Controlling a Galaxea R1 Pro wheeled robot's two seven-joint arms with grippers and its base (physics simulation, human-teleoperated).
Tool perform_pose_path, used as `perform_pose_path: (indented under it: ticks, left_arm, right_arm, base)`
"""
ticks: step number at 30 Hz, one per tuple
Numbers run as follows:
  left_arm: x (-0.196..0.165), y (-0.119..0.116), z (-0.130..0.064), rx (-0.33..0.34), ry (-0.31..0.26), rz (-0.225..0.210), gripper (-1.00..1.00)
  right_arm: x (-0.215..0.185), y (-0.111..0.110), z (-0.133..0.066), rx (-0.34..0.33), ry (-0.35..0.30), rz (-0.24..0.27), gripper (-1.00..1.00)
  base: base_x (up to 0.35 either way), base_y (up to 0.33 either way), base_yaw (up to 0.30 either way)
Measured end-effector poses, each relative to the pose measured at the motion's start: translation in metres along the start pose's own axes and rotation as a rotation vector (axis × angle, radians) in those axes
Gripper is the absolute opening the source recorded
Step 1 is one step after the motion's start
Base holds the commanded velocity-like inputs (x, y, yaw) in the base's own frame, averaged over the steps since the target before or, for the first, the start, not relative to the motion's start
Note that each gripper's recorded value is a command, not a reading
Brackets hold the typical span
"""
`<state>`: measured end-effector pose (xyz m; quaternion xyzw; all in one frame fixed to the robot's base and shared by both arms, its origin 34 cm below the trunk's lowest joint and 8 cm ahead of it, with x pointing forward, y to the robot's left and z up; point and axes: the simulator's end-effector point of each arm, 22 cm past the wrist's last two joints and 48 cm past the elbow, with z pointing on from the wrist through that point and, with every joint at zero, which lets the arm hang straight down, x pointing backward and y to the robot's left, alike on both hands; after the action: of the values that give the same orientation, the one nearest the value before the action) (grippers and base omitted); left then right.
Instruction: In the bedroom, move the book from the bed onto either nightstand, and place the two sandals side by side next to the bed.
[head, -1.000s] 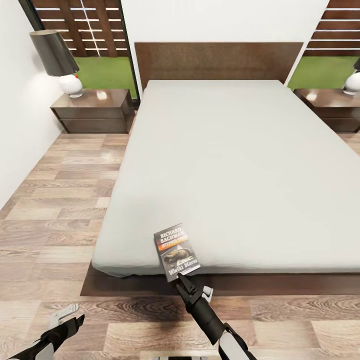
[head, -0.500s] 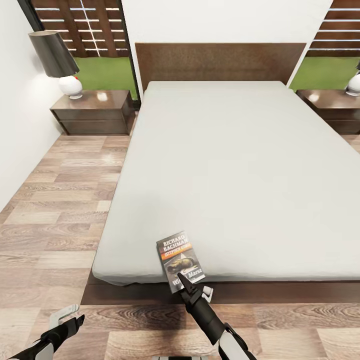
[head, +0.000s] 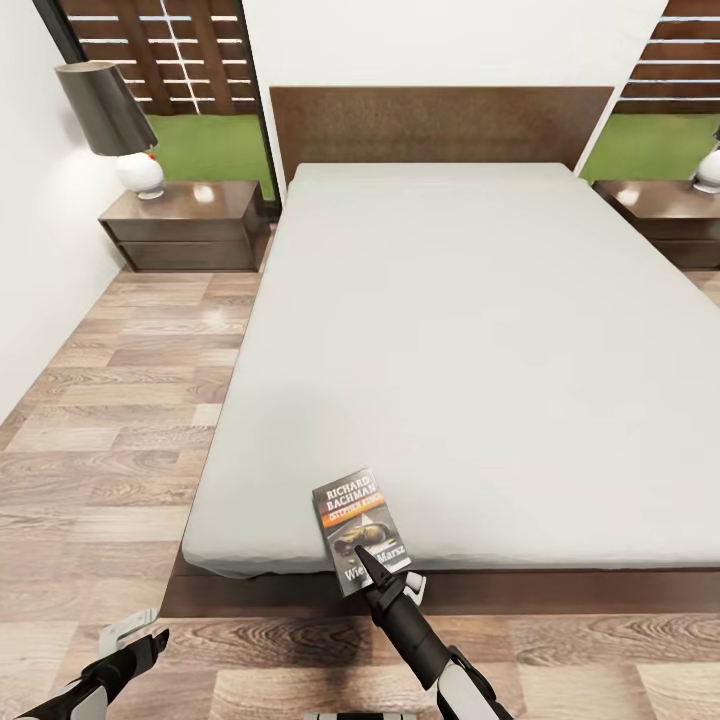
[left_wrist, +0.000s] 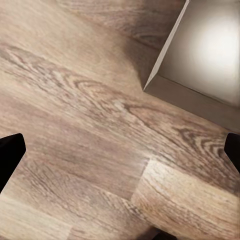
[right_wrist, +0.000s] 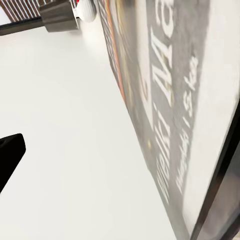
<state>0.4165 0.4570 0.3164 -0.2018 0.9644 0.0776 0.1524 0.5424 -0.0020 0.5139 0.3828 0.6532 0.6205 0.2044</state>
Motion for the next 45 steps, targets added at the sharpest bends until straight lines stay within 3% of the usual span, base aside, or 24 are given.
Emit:
perform_pose_path:
  ticks: [13,14,27,45]
  left_arm:
    - [0.0,0.0,0.0,0.0,0.0,0.0,1.0]
    - [0.0,0.0,0.0,0.0,0.0,0.0,1.0]
    - [0.0,0.001,0.0,-0.001,-0.001,-0.001,1.0]
    - [-0.015,0.002,-0.031,-0.001,0.0,-0.001,1.0]
  right_arm:
    - [0.0,0.0,0.0,0.0,0.0,0.0,1.0]
    - [0.0,0.0,0.0,0.0,0.0,0.0,-1.0]
    - [0.0,0.0,0.0,-0.001,0.0,0.001,-1.0]
    - [0.005,0.034,-0.002,0.0,0.0,0.001,-1.0]
  base:
    - [0.001,0.0,0.0]
    - [0.0,0.0,0.0]
    - [0.0,0.0,0.0]
    - [0.0,0.0,0.0]
